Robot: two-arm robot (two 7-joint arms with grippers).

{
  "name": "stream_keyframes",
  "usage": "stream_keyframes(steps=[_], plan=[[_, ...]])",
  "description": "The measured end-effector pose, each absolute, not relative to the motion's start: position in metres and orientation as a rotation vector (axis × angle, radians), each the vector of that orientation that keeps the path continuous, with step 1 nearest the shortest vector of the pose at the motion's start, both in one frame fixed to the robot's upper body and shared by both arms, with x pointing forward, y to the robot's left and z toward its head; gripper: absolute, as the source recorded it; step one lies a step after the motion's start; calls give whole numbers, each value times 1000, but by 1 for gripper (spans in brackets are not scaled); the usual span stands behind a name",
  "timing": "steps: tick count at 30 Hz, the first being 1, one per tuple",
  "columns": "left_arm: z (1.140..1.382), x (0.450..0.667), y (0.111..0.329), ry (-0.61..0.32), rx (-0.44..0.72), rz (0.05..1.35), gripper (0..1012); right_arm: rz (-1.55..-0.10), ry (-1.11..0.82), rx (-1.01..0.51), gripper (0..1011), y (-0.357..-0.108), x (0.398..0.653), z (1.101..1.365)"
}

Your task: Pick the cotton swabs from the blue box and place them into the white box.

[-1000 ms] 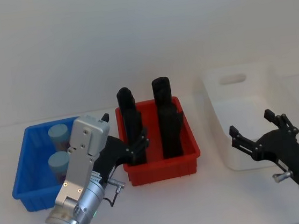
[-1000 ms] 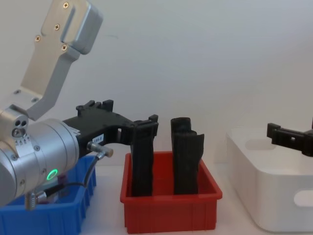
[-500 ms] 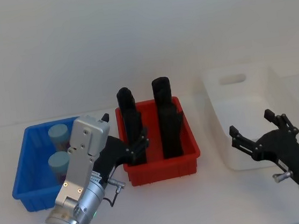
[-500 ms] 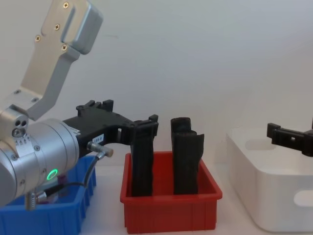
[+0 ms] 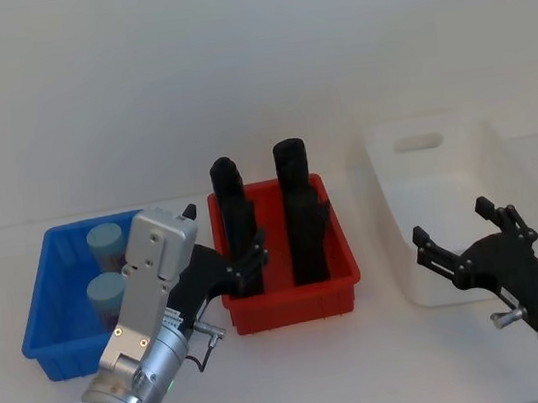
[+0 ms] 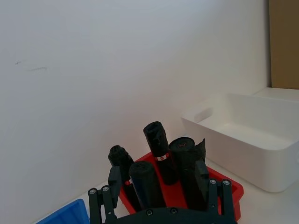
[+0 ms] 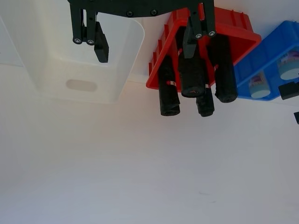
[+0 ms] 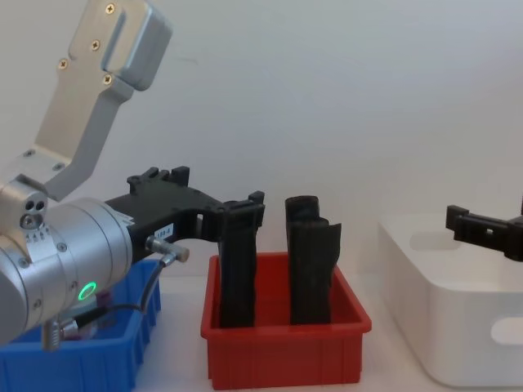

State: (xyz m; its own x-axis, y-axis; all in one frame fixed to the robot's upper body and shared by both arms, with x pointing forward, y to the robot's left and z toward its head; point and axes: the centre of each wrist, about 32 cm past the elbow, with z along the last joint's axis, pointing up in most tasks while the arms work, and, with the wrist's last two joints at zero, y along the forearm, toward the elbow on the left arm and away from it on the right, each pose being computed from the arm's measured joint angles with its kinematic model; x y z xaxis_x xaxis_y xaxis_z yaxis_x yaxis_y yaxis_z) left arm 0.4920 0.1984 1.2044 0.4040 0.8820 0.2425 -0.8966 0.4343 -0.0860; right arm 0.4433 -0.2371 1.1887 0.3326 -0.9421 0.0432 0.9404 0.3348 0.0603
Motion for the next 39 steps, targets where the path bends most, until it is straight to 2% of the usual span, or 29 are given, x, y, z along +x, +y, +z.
stream_keyframes(steps=[22, 39], plan=[[1204, 495, 200, -262, 62, 1124, 1004, -1229, -75, 26, 1002, -237, 443, 1189], [1203, 523, 218, -161, 117, 1201, 1004, -1230, -75, 26, 1002, -237, 443, 1189]])
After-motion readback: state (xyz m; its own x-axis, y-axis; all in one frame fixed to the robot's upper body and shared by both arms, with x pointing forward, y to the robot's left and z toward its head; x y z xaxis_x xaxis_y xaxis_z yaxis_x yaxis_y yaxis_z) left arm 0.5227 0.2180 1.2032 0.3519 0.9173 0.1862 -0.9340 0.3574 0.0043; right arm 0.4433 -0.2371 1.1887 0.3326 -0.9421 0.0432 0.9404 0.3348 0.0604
